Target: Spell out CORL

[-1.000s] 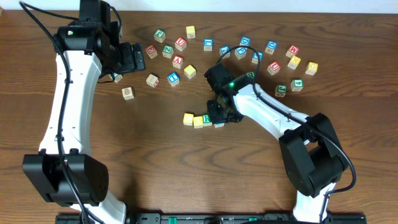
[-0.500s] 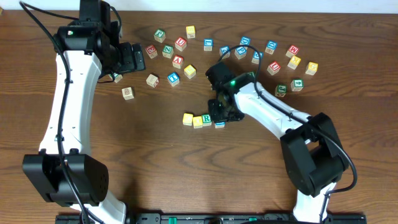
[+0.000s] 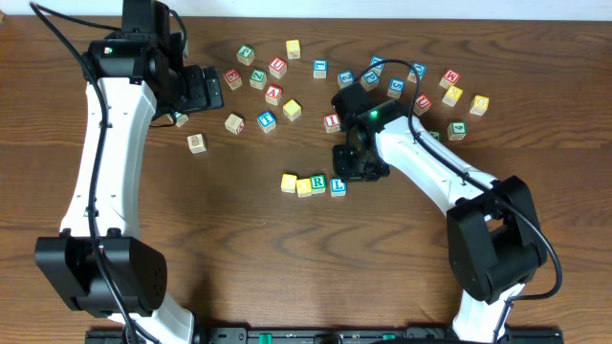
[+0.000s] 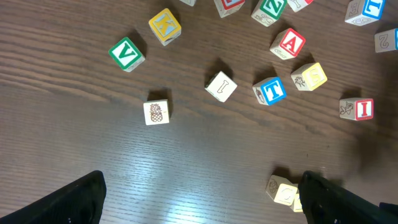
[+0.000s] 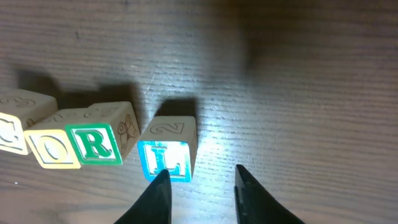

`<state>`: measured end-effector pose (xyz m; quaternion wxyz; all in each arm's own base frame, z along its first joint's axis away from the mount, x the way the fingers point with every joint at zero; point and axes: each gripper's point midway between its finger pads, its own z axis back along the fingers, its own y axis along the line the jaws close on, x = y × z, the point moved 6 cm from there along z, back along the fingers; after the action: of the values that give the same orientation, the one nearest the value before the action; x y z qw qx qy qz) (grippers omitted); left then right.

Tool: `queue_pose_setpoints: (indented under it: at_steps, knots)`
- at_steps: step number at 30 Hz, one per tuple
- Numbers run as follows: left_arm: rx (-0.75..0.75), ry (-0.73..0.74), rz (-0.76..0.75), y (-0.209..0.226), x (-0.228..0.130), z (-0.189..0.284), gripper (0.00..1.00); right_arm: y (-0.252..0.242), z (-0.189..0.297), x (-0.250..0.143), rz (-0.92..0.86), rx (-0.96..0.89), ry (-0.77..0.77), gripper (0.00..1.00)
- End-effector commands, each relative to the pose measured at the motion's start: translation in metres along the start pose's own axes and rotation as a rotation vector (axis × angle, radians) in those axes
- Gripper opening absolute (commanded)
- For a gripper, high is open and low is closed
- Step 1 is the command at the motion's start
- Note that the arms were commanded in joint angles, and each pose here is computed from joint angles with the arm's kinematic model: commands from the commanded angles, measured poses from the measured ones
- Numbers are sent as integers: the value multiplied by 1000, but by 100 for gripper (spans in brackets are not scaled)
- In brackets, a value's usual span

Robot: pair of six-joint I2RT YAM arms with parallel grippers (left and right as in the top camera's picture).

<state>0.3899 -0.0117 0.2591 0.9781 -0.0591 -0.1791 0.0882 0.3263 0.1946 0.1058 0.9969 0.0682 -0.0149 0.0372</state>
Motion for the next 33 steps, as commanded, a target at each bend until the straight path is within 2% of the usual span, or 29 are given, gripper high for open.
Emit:
queue_pose_setpoints:
  at_steps: [1, 18, 33]
  knots:
    - [-5, 19, 14, 1, -2, -5, 98, -7, -3, -6, -3, -28, 15, 25]
    - [-5, 18, 14, 1, -2, -4, 98, -11, -25, -24, -35, -71, 85, 26]
    - [-4, 18, 14, 1, -2, -4, 98, 6, -30, -16, -13, -6, 34, 28]
